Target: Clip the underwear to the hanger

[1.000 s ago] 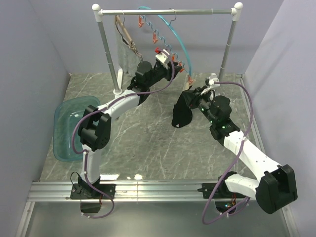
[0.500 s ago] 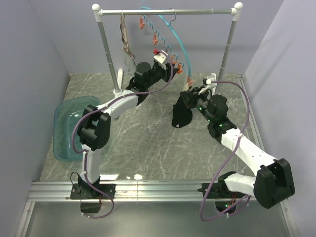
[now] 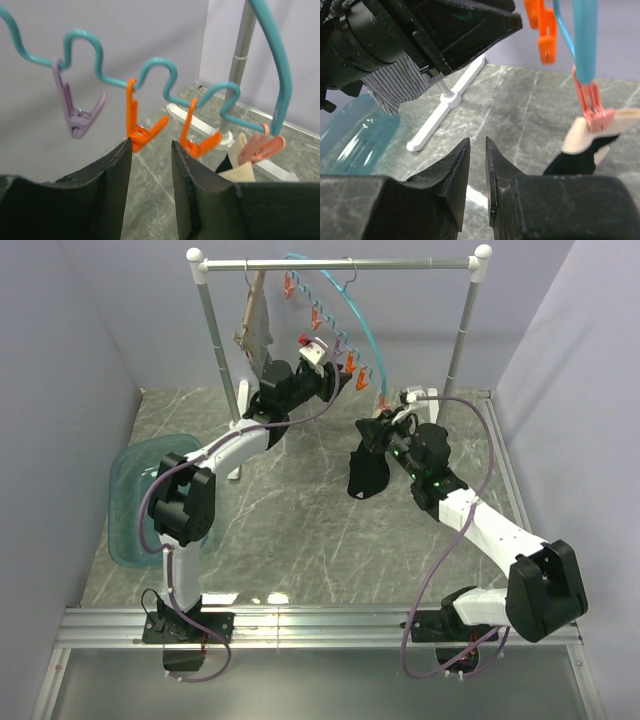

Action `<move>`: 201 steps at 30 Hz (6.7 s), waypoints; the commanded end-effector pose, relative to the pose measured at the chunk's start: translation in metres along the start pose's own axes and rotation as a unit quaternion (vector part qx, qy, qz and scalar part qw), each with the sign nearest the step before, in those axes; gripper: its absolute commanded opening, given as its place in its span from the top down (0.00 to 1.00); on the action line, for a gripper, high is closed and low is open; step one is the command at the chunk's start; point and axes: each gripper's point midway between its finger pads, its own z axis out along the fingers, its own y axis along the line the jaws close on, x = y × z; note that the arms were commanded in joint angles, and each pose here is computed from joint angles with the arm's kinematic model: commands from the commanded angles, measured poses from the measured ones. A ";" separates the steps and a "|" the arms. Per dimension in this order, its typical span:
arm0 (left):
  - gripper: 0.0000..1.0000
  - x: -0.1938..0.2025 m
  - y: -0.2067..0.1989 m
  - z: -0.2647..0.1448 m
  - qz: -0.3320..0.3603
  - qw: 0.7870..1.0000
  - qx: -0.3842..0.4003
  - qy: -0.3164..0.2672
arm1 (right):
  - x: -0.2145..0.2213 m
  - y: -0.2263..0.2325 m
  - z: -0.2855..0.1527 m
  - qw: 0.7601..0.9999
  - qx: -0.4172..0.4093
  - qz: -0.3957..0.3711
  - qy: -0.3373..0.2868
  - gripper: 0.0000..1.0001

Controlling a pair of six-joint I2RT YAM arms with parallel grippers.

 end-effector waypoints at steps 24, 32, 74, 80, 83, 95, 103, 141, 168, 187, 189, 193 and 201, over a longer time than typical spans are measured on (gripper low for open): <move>0.66 -0.045 0.018 0.018 0.044 0.998 0.002 -0.054 | -0.044 0.031 0.036 0.997 -0.040 -0.001 -0.064 0.75; 0.66 -0.043 0.021 0.028 0.045 0.997 0.005 -0.055 | -0.039 0.027 0.038 0.998 -0.033 -0.003 -0.058 0.75; 1.00 -0.058 0.001 0.023 -0.024 0.998 0.038 -0.034 | -0.057 -0.012 0.088 0.992 0.058 -0.014 -0.110 0.76; 1.00 -0.067 -0.003 0.015 -0.054 0.998 0.033 -0.020 | -0.062 -0.021 0.093 0.985 0.072 -0.052 -0.147 0.75; 1.00 -0.068 -0.004 0.013 -0.073 0.997 0.030 -0.010 | -0.061 -0.023 0.094 0.984 0.063 -0.062 -0.153 0.75; 1.00 -0.074 -0.009 0.009 -0.111 0.993 0.026 0.009 | -0.061 -0.022 0.098 0.978 0.011 -0.121 -0.169 0.78; 1.00 -0.077 -0.014 0.004 -0.113 0.993 0.032 0.008 | -0.053 -0.030 0.102 0.976 0.012 -0.136 -0.167 0.76; 1.00 -0.080 -0.019 0.005 -0.141 0.989 0.047 0.014 | -0.073 -0.061 0.106 0.965 0.038 -0.157 -0.204 0.64; 0.63 -0.089 -0.032 -0.003 -0.160 0.984 0.084 0.001 | -0.081 -0.052 0.111 0.963 0.006 -0.176 -0.206 1.00; 0.45 -0.068 -0.025 0.012 -0.134 0.989 0.069 0.017 | -0.084 -0.045 0.105 0.964 -0.016 -0.179 -0.198 1.00; 0.47 -0.064 -0.022 0.015 -0.131 0.990 0.056 0.017 | -0.084 -0.045 0.105 0.964 -0.017 -0.180 -0.197 1.00; 0.48 -0.058 -0.022 0.021 -0.128 0.990 0.051 0.024 | -0.085 -0.044 0.104 0.963 -0.020 -0.180 -0.197 1.00; 0.49 -0.041 -0.025 0.022 -0.137 0.989 0.047 0.038 | -0.085 -0.042 0.102 0.963 -0.025 -0.181 -0.197 1.00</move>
